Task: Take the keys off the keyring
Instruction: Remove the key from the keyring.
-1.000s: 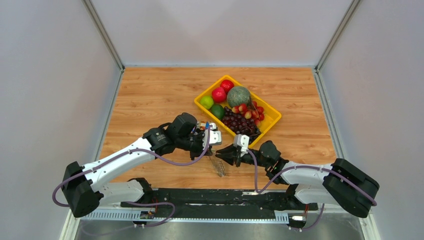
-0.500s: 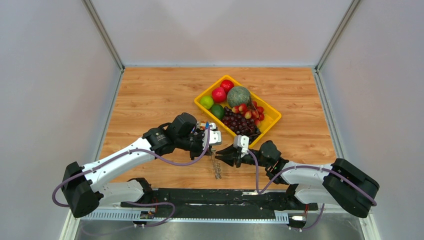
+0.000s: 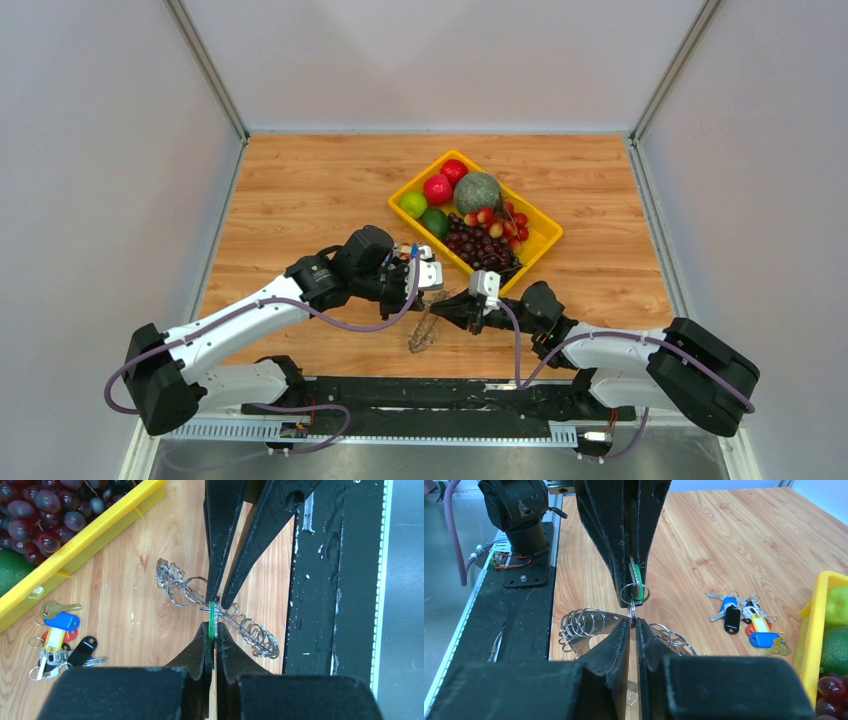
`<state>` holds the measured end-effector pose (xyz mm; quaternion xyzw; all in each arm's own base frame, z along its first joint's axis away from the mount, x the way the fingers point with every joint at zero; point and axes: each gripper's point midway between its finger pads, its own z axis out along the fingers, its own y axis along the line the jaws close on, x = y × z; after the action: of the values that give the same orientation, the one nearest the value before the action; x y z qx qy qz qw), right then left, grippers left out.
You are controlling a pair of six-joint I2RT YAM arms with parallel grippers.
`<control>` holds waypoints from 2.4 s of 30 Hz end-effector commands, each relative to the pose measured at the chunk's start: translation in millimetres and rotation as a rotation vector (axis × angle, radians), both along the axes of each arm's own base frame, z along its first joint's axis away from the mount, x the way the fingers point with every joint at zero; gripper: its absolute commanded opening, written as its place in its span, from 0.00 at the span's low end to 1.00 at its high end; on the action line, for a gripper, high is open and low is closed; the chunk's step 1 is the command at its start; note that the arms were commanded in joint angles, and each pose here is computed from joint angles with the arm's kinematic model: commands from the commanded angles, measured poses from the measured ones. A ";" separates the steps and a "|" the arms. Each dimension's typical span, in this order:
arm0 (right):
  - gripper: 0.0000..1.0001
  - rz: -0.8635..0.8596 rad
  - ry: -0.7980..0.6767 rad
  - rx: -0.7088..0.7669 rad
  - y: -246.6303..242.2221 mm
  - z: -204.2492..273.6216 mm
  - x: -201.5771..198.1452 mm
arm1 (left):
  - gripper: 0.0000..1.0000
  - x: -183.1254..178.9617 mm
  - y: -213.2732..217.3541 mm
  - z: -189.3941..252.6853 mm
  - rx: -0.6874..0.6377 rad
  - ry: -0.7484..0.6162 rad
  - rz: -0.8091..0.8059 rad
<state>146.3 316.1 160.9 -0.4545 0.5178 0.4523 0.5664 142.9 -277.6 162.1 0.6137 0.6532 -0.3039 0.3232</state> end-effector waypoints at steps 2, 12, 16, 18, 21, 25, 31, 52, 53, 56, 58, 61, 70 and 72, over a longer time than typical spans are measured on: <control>0.09 0.038 -0.046 0.060 5.3 23.4 -2.8 | 0.00 -1.2 -9.2 18.0 -0.076 -0.048 -0.042; 0.00 0.026 0.059 -0.050 15.4 29.0 6.7 | 0.00 0.6 -8.0 14.5 -0.064 -0.051 -0.033; 0.00 0.008 0.122 -0.107 18.8 33.3 12.5 | 0.00 0.7 -7.7 14.2 -0.063 -0.051 -0.031; 0.00 -0.010 0.150 -0.144 20.0 33.5 16.7 | 0.00 1.1 -7.6 14.1 -0.061 -0.051 -0.029; 0.00 -0.008 0.186 -0.184 21.5 35.1 17.1 | 0.00 1.4 -7.3 13.9 -0.060 -0.052 -0.027; 0.01 0.006 0.201 -0.182 22.3 44.8 14.0 | 0.00 2.1 -7.4 13.1 -0.057 -0.051 -0.023; 0.08 0.030 0.189 -0.100 21.7 70.1 7.0 | 0.00 0.5 -8.4 12.2 -0.059 -0.040 -0.030; 0.31 -0.111 0.103 -0.018 -14.7 45.4 8.2 | 0.00 -0.3 -8.8 14.6 -0.066 -0.043 -0.036; 0.31 -0.111 0.101 -0.016 -16.0 42.0 7.3 | 0.00 -0.5 -8.7 14.7 -0.066 -0.043 -0.037; 0.31 -0.105 0.095 -0.006 -17.4 35.2 5.0 | 0.00 -0.9 -9.0 14.8 -0.067 -0.041 -0.038; 0.30 -0.093 0.089 -0.009 -16.5 30.1 3.3 | 0.00 -1.0 -9.1 15.2 -0.068 -0.041 -0.038; 0.29 -0.069 0.075 -0.004 -13.9 27.6 0.9 | 0.00 -1.2 -8.8 15.3 -0.069 -0.040 -0.039; 0.27 -0.031 -0.005 0.014 -6.2 28.9 1.5 | 0.00 -1.7 -9.3 15.6 -0.071 -0.039 -0.041; 0.27 -0.024 -0.008 0.010 -4.4 28.1 1.9 | 0.00 -1.7 -9.3 15.0 -0.069 -0.039 -0.042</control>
<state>150.3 306.0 172.7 -0.4340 0.5605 0.4389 0.5521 144.3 -279.2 165.1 0.6131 0.6478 -0.3051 0.3337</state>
